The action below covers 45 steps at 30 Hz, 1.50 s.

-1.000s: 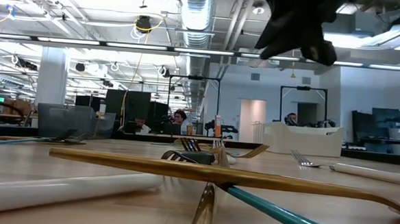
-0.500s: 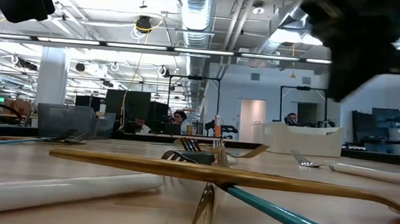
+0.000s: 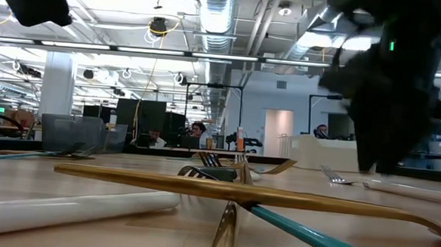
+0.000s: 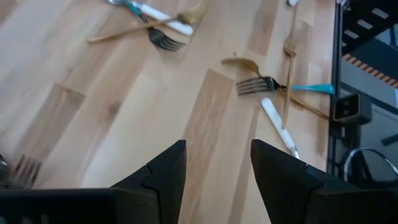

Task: Sort silverware by color (type)
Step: Put the white fork into the bottom black bin

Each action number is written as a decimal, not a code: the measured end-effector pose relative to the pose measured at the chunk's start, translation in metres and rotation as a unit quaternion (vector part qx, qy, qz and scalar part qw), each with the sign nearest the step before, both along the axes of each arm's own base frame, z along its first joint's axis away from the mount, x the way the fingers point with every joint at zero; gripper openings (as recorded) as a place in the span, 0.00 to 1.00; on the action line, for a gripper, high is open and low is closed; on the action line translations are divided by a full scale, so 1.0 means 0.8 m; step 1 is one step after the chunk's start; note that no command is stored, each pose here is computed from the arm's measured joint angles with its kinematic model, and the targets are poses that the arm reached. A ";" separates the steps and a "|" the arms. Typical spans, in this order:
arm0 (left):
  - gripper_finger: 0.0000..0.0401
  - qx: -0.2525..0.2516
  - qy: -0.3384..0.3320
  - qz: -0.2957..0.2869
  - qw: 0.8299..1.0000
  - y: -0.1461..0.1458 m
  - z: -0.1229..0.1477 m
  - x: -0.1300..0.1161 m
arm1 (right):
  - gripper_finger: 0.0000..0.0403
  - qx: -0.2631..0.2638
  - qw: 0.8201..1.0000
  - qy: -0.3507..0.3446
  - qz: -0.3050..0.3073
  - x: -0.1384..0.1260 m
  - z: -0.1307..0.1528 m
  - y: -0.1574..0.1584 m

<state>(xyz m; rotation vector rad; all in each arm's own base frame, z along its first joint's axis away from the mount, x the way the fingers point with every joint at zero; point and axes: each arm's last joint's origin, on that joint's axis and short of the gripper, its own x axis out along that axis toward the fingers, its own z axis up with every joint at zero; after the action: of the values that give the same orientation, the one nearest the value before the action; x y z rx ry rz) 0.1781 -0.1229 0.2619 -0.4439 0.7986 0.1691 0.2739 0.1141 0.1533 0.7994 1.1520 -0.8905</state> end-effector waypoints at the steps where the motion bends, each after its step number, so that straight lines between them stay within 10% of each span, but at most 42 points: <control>1: 0.42 -0.005 0.002 0.000 1.000 -0.001 0.000 -0.001 | 0.46 0.004 1.000 0.011 -0.002 0.001 -0.007 0.001; 18: 0.42 -0.004 -0.002 0.012 1.000 0.000 0.000 0.000 | 0.08 0.053 0.998 -0.012 0.020 0.014 -0.002 0.000; 34: 0.42 0.004 -0.067 0.029 0.997 0.030 0.013 0.034 | 0.03 -0.029 0.945 -0.322 0.057 0.025 0.121 -0.030; 45: 0.42 -0.024 -0.068 0.027 0.997 0.046 0.015 0.045 | 0.24 -0.084 0.986 -0.072 0.127 -0.017 0.089 -0.056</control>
<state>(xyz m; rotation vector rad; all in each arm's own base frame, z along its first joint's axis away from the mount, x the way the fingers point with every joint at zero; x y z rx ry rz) 0.2139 -0.0862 0.2740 -0.5168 0.6588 0.1693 0.2604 0.0695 0.2246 0.5554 1.0110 -0.6949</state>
